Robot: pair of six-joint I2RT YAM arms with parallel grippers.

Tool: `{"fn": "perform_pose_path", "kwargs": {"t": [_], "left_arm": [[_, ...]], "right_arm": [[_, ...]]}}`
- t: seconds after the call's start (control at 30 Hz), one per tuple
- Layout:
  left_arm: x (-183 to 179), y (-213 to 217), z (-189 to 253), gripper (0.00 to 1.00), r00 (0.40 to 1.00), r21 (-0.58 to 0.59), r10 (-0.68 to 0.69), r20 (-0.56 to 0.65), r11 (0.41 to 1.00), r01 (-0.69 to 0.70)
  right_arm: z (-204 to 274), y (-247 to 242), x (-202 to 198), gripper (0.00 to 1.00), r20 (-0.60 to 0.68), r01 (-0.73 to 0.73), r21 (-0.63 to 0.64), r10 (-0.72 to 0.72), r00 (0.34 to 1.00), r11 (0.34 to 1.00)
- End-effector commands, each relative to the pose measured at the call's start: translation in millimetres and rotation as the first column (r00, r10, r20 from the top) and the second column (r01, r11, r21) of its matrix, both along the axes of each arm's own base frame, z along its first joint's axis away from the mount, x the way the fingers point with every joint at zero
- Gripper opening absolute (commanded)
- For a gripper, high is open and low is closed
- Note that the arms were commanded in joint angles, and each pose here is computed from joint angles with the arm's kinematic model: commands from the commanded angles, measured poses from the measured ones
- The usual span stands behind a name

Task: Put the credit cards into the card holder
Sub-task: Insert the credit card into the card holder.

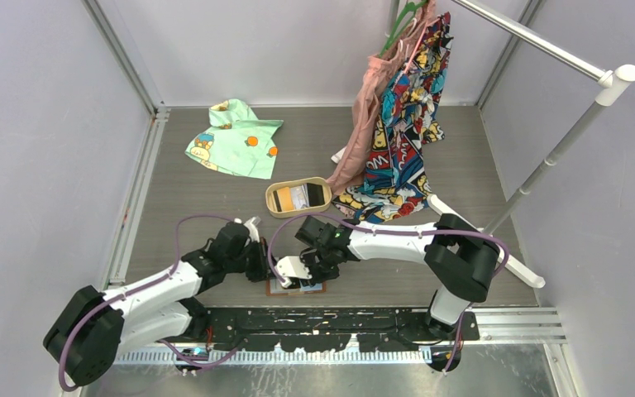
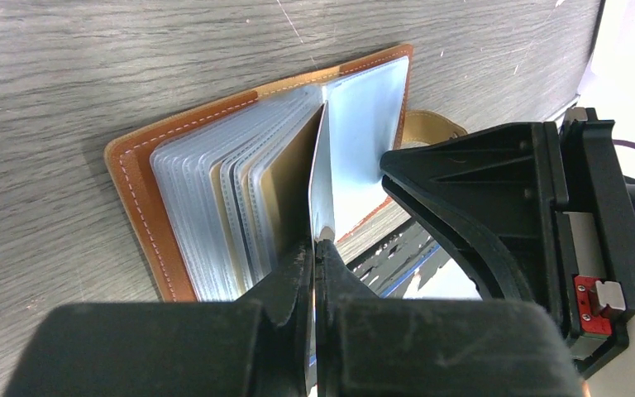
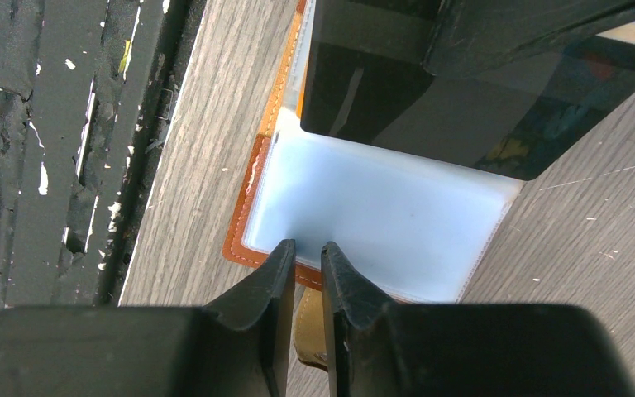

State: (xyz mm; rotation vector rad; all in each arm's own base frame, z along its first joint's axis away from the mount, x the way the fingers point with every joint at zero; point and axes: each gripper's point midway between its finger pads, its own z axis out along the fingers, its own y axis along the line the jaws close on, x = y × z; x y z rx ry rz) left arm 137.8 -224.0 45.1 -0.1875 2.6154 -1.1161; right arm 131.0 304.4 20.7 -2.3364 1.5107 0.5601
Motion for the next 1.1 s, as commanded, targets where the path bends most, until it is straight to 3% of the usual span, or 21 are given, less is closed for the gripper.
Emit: {"fn": "perform_pose_path", "kwargs": {"t": [0.0, 0.5, 1.07], "left_arm": [[7, -2, 4, 0.00, 1.000, 0.026, 0.004, 0.028, 1.000, -0.005], [1, -7, -2, 0.00, 1.000, 0.084, -0.028, 0.004, 0.996, 0.028], [4, -5, -11, 0.00, 0.998, 0.084, 0.043, 0.037, 0.995, -0.046]], "right_arm": [[-6, -6, 2, 0.23, 0.010, -0.008, -0.047, 0.009, 1.000, 0.999], [-3, -5, 2, 0.23, 0.011, -0.008, -0.041, 0.008, 1.000, 0.999], [-2, -3, 2, 0.24, 0.011, -0.004, -0.035, 0.004, 1.000, 0.999]]}}
